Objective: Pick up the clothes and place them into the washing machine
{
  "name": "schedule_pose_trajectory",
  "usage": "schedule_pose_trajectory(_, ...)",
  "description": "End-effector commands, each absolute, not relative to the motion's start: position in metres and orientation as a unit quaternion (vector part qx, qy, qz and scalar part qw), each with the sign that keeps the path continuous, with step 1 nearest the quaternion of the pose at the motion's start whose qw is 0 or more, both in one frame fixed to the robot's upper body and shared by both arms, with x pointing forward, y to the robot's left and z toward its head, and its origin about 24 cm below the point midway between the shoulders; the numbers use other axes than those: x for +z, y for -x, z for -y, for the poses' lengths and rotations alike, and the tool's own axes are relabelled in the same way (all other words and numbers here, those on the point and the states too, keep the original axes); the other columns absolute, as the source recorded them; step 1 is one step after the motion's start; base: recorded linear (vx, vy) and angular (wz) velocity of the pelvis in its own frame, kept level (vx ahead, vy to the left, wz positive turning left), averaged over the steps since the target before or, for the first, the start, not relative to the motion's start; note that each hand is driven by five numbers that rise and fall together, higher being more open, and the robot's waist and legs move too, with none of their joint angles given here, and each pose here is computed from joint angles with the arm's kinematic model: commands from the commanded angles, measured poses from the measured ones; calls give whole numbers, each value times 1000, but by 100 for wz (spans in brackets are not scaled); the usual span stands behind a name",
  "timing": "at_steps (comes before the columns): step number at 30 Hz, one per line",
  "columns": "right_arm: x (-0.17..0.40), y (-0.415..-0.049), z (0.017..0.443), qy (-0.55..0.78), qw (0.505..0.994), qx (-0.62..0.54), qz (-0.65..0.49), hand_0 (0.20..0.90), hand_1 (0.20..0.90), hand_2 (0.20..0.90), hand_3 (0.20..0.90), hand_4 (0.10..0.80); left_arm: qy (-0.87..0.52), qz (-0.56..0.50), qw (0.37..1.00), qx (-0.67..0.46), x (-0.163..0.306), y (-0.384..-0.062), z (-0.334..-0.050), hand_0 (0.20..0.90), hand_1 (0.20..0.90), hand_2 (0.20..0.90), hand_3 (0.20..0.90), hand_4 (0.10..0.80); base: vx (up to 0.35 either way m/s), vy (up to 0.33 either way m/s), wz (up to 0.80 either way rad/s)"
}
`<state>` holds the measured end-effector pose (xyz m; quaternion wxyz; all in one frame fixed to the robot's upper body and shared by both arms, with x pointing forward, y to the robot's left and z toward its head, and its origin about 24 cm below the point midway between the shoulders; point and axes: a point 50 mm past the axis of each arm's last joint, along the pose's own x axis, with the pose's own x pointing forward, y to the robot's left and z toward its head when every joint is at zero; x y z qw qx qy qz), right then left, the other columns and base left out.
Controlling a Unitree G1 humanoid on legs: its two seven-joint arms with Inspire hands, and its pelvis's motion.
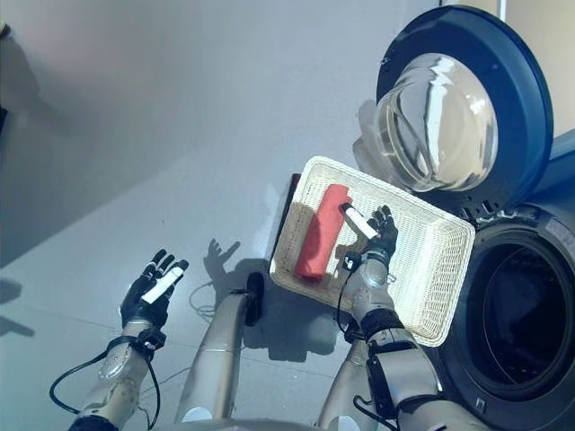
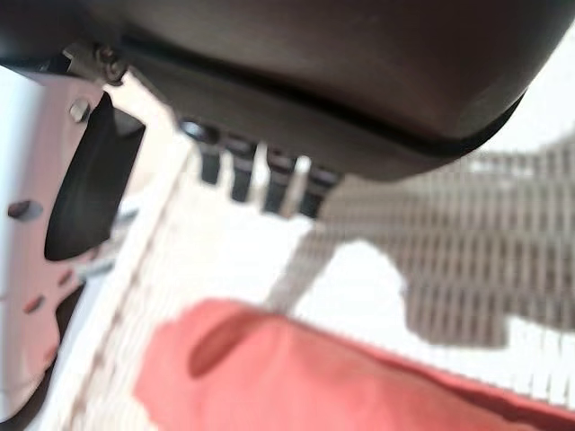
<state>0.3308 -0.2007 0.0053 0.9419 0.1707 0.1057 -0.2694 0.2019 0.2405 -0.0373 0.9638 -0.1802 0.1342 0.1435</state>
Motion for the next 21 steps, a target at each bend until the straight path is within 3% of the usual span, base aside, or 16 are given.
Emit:
schedule_pose_trajectory(1,18,-337,213,-115,950,-277,-86,900,900,900,900,800,130,-46,980,142,-2,-213,-262,900,900,900,900,800,19,-15,8)
schedule_pose_trajectory(13,-22,-330,193,-78,930,-259,-250,900,900,900,900,800,97,-37,990,96,14,-229,-259,900,900,900,900,800,10,-33,20)
schedule_pose_trajectory(21,-19,-334,189,-94,926,-263,-255,900,900,900,900,800,82,-27,993,80,21,-236,-256,900,900,900,900,800,16,-25,34)
